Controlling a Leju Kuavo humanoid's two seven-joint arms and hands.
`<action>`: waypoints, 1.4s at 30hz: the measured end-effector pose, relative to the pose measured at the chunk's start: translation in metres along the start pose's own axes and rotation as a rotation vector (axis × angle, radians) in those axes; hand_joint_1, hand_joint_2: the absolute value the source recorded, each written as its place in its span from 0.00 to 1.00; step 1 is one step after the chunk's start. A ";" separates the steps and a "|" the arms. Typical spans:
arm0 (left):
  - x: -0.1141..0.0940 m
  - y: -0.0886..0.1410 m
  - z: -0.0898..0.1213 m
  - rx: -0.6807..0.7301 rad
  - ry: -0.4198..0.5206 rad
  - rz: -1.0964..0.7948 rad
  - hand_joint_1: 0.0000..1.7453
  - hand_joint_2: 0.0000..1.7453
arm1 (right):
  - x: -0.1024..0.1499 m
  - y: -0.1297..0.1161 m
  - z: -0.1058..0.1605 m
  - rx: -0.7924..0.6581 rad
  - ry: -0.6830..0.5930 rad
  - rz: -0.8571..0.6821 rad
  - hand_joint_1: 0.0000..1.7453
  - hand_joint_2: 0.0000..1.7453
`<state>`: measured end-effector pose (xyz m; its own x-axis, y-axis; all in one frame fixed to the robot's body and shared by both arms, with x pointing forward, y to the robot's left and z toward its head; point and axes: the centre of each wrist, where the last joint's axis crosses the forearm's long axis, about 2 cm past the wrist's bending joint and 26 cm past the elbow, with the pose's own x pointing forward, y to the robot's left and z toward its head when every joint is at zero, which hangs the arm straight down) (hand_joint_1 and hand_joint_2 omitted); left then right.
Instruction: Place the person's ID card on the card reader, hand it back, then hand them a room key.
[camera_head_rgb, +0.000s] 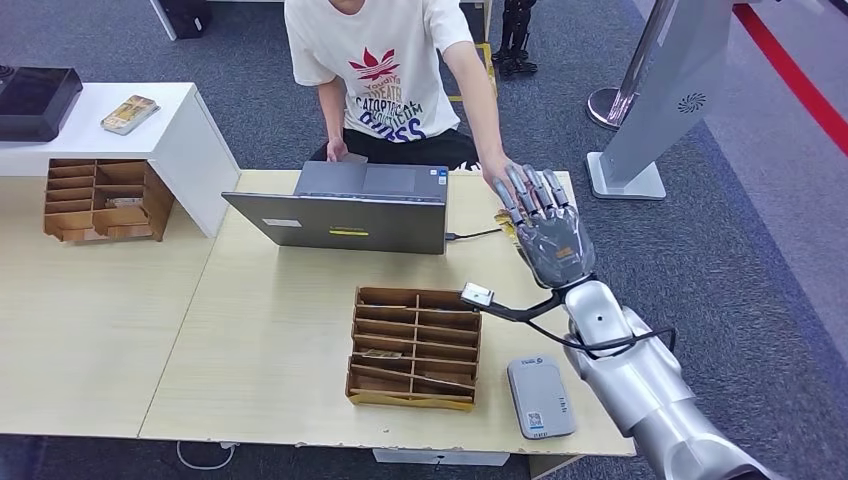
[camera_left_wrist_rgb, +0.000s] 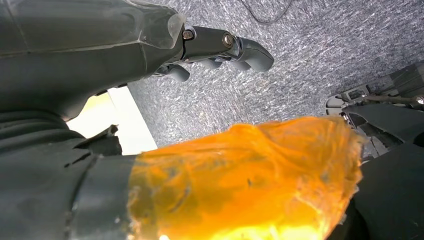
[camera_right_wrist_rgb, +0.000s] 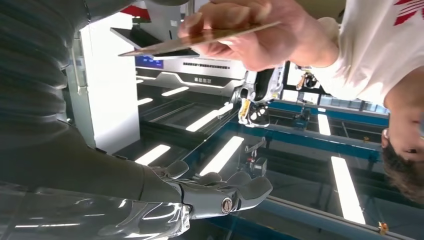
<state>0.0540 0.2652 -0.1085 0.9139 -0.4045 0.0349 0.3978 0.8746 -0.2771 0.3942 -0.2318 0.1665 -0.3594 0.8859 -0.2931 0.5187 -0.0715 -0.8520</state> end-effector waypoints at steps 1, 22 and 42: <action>0.000 0.000 0.000 0.000 0.001 -0.002 0.00 0.00 | 0.002 -0.001 0.001 -0.002 -0.005 -0.005 0.82 1.00; 0.000 0.000 0.000 0.001 0.004 -0.003 0.00 0.00 | 0.013 -0.004 0.001 -0.014 -0.023 -0.045 1.00 1.00; 0.000 0.000 0.000 -0.002 0.004 0.005 0.00 0.00 | 0.023 -0.009 0.014 -0.028 0.096 -0.318 1.00 1.00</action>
<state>0.0534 0.2649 -0.1086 0.9155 -0.4012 0.0298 0.3931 0.8762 -0.2788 0.3703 -0.2177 0.1610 -0.4325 0.9012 0.0288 0.4142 0.2269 -0.8815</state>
